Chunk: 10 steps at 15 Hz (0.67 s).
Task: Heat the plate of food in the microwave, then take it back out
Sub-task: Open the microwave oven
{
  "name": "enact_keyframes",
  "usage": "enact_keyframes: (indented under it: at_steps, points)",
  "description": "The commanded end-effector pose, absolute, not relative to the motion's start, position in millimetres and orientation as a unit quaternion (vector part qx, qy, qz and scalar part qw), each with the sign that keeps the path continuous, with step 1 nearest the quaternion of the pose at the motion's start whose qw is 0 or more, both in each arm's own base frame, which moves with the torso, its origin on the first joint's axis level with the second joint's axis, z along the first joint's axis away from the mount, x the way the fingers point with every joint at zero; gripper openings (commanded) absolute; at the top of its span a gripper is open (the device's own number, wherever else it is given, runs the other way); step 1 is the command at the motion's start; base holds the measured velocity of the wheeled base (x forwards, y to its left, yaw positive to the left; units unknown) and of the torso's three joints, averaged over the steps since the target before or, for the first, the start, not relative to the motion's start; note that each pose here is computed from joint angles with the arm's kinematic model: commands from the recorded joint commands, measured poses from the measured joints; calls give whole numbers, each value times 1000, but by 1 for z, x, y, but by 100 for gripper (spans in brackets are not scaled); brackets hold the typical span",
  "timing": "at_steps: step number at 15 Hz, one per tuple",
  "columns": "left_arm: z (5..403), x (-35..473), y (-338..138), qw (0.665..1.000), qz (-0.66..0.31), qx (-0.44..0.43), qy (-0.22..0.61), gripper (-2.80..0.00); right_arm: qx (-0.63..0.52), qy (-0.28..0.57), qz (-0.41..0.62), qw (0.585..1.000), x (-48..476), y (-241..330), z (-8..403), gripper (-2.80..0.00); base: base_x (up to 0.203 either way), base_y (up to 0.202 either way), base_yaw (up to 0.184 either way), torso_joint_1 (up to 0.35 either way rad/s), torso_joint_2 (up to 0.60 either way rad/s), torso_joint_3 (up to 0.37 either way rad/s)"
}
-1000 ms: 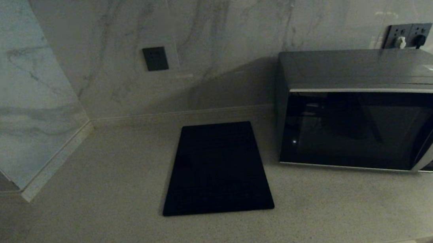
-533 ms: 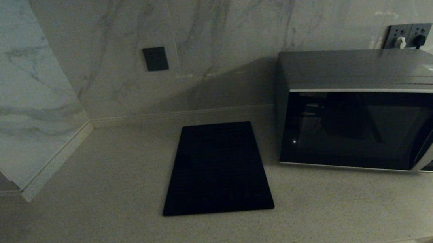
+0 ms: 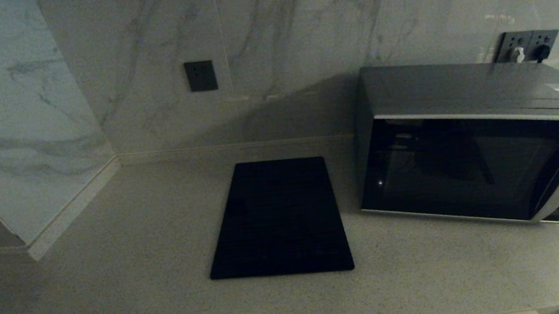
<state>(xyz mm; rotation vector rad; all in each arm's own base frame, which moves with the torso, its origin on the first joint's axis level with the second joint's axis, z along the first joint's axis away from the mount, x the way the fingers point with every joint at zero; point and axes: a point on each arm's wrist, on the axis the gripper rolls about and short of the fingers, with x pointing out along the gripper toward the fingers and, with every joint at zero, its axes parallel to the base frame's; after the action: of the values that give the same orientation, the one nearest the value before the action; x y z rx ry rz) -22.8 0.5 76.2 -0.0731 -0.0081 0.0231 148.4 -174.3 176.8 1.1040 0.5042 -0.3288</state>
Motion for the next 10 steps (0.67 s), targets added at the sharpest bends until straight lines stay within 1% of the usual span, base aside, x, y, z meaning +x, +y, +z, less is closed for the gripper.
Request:
enact_keyframes:
  at_steps: [1, 3, 6, 10]
  points:
    - [76, -23, 0, 999, 12, -37, -4, -280, 565, 246, -158, 771, 160, -202, 147, -280, 0, 0, 0, 0, 0, 0]
    - [76, -23, 0, 999, 13, -37, -4, -280, 594, 221, -157, 757, 168, -226, 129, -280, 0, 0, 0, 0, 0, 0]
    - [76, -23, 0, 999, 12, -37, -4, -280, 617, 175, -135, 755, 178, -254, 112, -280, 0, 0, 0, 0, 0, 0]
    - [76, -23, 0, 999, 12, -37, -4, -280, 644, 193, -110, 732, 178, -255, 86, -280, 0, 0, 0, 0, 0, 0]
